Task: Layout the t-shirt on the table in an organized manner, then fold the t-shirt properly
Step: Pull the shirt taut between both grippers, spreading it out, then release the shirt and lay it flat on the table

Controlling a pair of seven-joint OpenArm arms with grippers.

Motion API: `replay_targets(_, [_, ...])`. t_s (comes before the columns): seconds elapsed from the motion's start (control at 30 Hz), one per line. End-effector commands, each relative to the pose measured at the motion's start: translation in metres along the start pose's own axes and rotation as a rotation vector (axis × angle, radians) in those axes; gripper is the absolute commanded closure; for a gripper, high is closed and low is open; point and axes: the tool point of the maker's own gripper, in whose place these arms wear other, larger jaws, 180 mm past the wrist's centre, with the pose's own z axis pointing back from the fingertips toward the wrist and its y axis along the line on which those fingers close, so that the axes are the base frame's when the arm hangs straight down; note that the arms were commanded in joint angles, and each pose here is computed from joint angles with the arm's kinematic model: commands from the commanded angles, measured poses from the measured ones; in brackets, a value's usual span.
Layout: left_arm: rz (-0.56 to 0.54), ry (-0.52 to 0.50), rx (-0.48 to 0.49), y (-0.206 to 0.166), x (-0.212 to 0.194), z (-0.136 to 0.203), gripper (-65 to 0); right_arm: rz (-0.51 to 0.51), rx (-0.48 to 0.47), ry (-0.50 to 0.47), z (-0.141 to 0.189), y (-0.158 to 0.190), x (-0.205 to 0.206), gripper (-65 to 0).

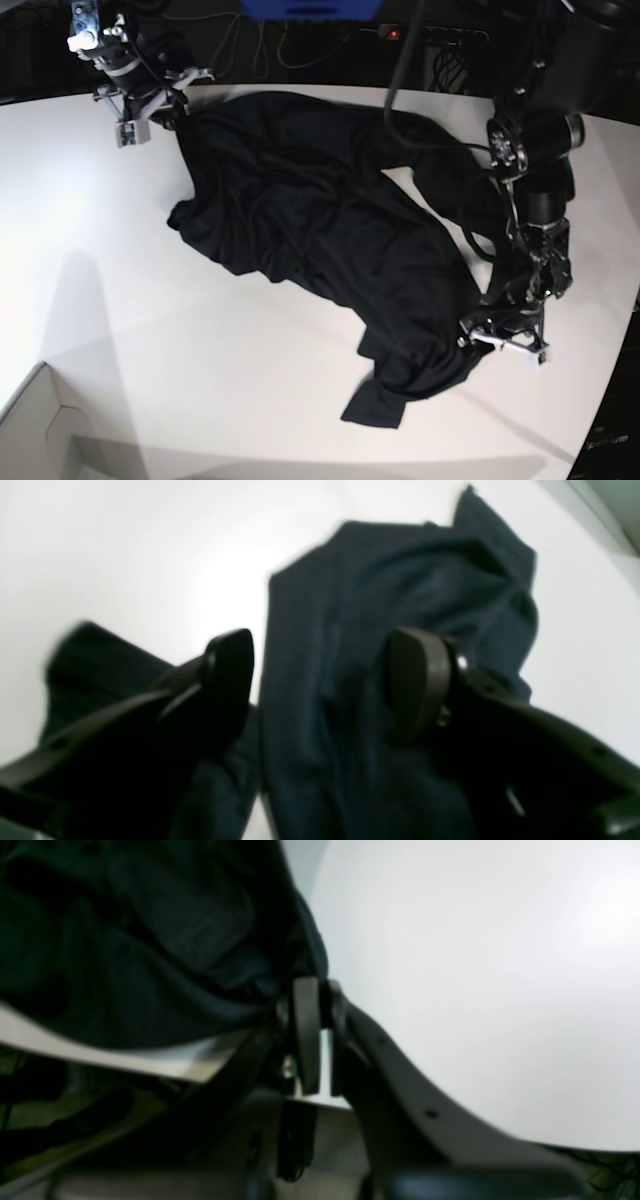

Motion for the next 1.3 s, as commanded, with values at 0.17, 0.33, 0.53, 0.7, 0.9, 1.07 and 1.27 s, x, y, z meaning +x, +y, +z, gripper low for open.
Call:
replay_targets(0.17, [0.0,-0.077,-0.028,-0.013,0.033,-0.002,-41.5,-0.004,-0.004,-0.014,0.001,-0.002,0.002,0.0])
replay_targets(0.33, [0.013,-0.066,0.014,-0.006,0.029,-0.003,-41.2,-0.013,-0.006,0.002,-0.002,-0.004,-0.004,0.0])
replay_targets(0.53, [0.039,-0.018,0.071,0.008,0.006,-0.004,-28.5,-0.01,-0.007,0.008,-0.001,-0.005,-0.006,0.0])
replay_targets(0.7, [0.056,0.019,0.074,0.008,-0.01,-0.006,-3.9,-0.01,-0.007,0.008,-0.001,-0.005,-0.006,0.0])
replay_targets(0.9, [0.069,0.018,0.068,0.008,-0.006,-0.005,0.0,-0.007,-0.007,0.002,-0.002,-0.005,-0.003,0.0])
replay_targets(1.07, [0.105,-0.067,0.017,0.01,0.053,0.02,0.0,0.009,-0.018,-0.013,-0.003,-0.012,0.005,0.0])
replay_targets(1.27, [0.122,-0.174,-0.044,0.029,0.103,0.075,0.0,-0.003,-0.075,-0.04,0.0,-0.034,0.014,0.0])
